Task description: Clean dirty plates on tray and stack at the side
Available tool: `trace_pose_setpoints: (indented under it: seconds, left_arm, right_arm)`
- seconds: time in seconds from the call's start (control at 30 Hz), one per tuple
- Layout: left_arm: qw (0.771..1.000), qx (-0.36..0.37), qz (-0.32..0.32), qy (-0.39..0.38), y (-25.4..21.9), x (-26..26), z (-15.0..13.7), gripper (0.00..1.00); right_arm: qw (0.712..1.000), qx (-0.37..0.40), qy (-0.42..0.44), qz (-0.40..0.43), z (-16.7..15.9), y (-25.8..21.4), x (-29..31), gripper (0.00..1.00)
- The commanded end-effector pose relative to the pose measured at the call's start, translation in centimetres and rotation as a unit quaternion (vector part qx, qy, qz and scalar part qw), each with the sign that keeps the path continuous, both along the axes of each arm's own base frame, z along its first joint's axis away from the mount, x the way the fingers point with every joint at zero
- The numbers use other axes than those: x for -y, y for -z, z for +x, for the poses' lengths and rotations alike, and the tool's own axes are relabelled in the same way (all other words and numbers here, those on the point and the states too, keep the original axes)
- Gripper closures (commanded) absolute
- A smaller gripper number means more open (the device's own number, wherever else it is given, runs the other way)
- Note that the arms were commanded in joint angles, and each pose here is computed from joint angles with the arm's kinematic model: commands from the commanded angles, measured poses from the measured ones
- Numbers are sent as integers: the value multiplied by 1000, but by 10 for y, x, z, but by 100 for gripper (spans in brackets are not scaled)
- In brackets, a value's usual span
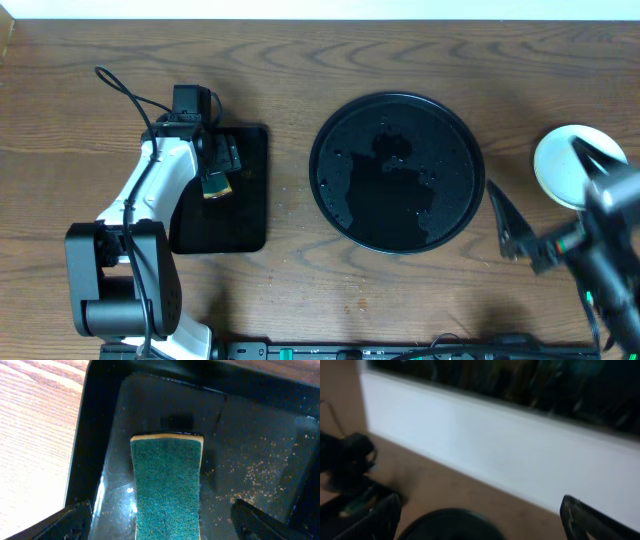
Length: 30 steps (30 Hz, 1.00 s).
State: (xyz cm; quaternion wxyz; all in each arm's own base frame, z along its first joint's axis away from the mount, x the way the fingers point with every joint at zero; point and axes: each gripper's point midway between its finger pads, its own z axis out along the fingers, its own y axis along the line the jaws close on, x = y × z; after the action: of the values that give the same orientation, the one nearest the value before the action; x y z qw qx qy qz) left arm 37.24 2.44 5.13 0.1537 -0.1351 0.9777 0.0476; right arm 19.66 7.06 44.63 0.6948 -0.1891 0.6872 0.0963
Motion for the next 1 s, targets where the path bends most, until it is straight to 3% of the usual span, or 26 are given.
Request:
trace_pose_setpoints:
  seconds: [0.0,0.2,0.33,0.6,0.97]
  left_arm:
    - [1000,0,4,-4,0,-3,1,11]
    - [1000,0,4,-4,0,-3,0,11]
    - [1000,0,4,-4,0,-3,0,11]
    - [1000,0,4,-4,0,-3,0,11]
    - [1000,0,4,-4,0,-3,0,11]
  right_arm:
    - [998,54,41,-2,-5,14,14,1]
    - [974,219,48,19,-26,22,17,1]
    - [966,252,57,26,-19,50,20,1]
    - [974,213,74,24,7,125,24,1]
    - [988,97,113,33,43,225,36,1]
